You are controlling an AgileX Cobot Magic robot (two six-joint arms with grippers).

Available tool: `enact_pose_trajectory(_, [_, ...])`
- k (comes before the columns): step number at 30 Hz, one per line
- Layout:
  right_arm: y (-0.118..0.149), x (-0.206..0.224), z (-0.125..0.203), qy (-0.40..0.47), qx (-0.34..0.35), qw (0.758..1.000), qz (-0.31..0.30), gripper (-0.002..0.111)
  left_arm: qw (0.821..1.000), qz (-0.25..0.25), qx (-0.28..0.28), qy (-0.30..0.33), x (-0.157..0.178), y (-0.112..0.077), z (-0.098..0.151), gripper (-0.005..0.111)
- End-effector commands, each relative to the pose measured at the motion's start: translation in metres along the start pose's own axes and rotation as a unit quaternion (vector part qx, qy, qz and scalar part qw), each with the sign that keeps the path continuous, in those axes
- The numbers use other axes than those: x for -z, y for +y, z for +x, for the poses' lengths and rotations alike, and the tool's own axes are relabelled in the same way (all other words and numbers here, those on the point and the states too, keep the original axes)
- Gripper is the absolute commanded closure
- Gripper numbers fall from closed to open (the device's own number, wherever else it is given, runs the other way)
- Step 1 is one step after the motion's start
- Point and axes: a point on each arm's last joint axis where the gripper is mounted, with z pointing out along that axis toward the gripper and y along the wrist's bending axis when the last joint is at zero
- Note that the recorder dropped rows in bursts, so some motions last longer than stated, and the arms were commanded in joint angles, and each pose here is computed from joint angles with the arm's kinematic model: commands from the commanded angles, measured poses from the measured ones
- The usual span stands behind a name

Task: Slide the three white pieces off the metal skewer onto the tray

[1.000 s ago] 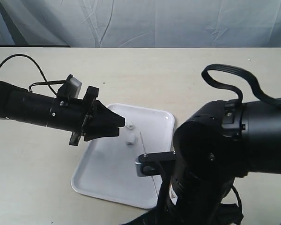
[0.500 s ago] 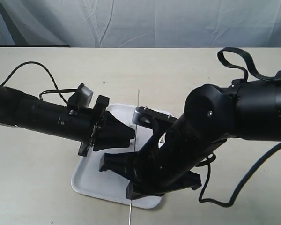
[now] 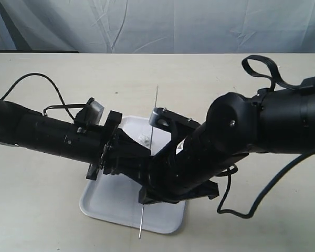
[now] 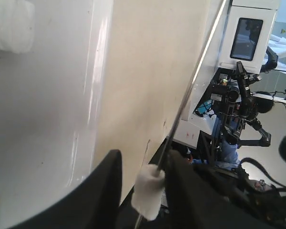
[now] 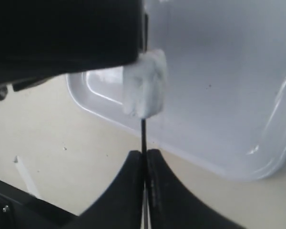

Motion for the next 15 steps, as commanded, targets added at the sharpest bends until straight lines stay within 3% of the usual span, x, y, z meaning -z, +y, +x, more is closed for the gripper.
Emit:
enact_pose_trajectory(1, [-0.003, 0.007, -0.013, 0.008, -0.007, 1.0, 0.001, 0.109, 1.0, 0.006, 0.0, 0.0, -0.001, 0.0, 0.002, 0.076])
enact_pose_trajectory(15, [0.012, 0.004, -0.028, 0.031, 0.0, 1.0, -0.001, 0.109, 0.999, 0.038, -0.016, 0.015, -0.008, -0.009, 0.007, 0.076])
